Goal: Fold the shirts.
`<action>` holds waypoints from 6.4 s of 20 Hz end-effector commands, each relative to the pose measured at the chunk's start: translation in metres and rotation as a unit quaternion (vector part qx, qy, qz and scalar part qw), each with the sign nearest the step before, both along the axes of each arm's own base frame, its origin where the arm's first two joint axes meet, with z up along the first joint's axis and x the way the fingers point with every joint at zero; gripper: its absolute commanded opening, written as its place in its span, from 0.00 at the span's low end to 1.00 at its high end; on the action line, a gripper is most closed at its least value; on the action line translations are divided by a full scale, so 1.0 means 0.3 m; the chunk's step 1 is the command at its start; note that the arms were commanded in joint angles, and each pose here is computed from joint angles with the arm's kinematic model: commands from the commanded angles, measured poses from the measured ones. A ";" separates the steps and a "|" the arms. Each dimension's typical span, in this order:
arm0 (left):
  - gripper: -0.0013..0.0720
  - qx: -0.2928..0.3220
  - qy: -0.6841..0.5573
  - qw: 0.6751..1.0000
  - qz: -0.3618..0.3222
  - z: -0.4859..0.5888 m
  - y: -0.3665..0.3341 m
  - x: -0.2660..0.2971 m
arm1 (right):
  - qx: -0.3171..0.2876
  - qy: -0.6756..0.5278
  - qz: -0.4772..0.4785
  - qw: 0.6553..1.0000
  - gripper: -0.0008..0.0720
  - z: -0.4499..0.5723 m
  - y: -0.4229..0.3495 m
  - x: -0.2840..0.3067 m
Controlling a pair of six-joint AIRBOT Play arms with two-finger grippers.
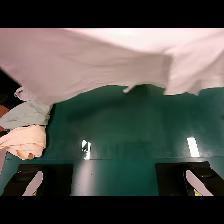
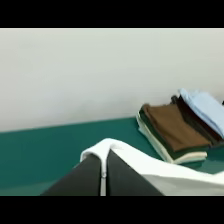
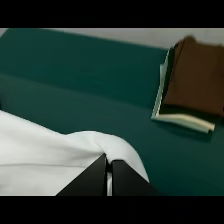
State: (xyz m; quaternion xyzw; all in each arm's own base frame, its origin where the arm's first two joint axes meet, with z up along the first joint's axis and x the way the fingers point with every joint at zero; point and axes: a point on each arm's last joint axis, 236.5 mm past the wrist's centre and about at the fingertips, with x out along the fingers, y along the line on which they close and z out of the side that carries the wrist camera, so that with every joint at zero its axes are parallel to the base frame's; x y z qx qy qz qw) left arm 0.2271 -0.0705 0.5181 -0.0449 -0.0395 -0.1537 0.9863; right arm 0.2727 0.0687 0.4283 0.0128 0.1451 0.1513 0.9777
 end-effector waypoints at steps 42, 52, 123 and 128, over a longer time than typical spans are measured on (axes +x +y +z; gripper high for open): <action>0.77 -0.030 0.705 0.708 0.005 -1.993 0.012 0.108 | 0.084 0.443 0.085 0.888 0.57 -1.157 0.124 0.254; 0.05 -0.014 0.688 0.725 -0.037 -1.919 -0.122 0.141 | 0.100 0.476 0.022 0.873 0.57 -1.164 -0.082 0.176; 0.05 0.028 0.634 0.773 -0.020 -1.826 -0.102 0.685 | -0.037 0.496 -0.092 0.863 0.03 -1.455 -0.407 0.459; 0.47 0.015 0.658 0.752 -0.032 -1.888 -0.125 0.618 | -0.020 0.505 -0.086 0.858 0.33 -1.533 -0.350 0.385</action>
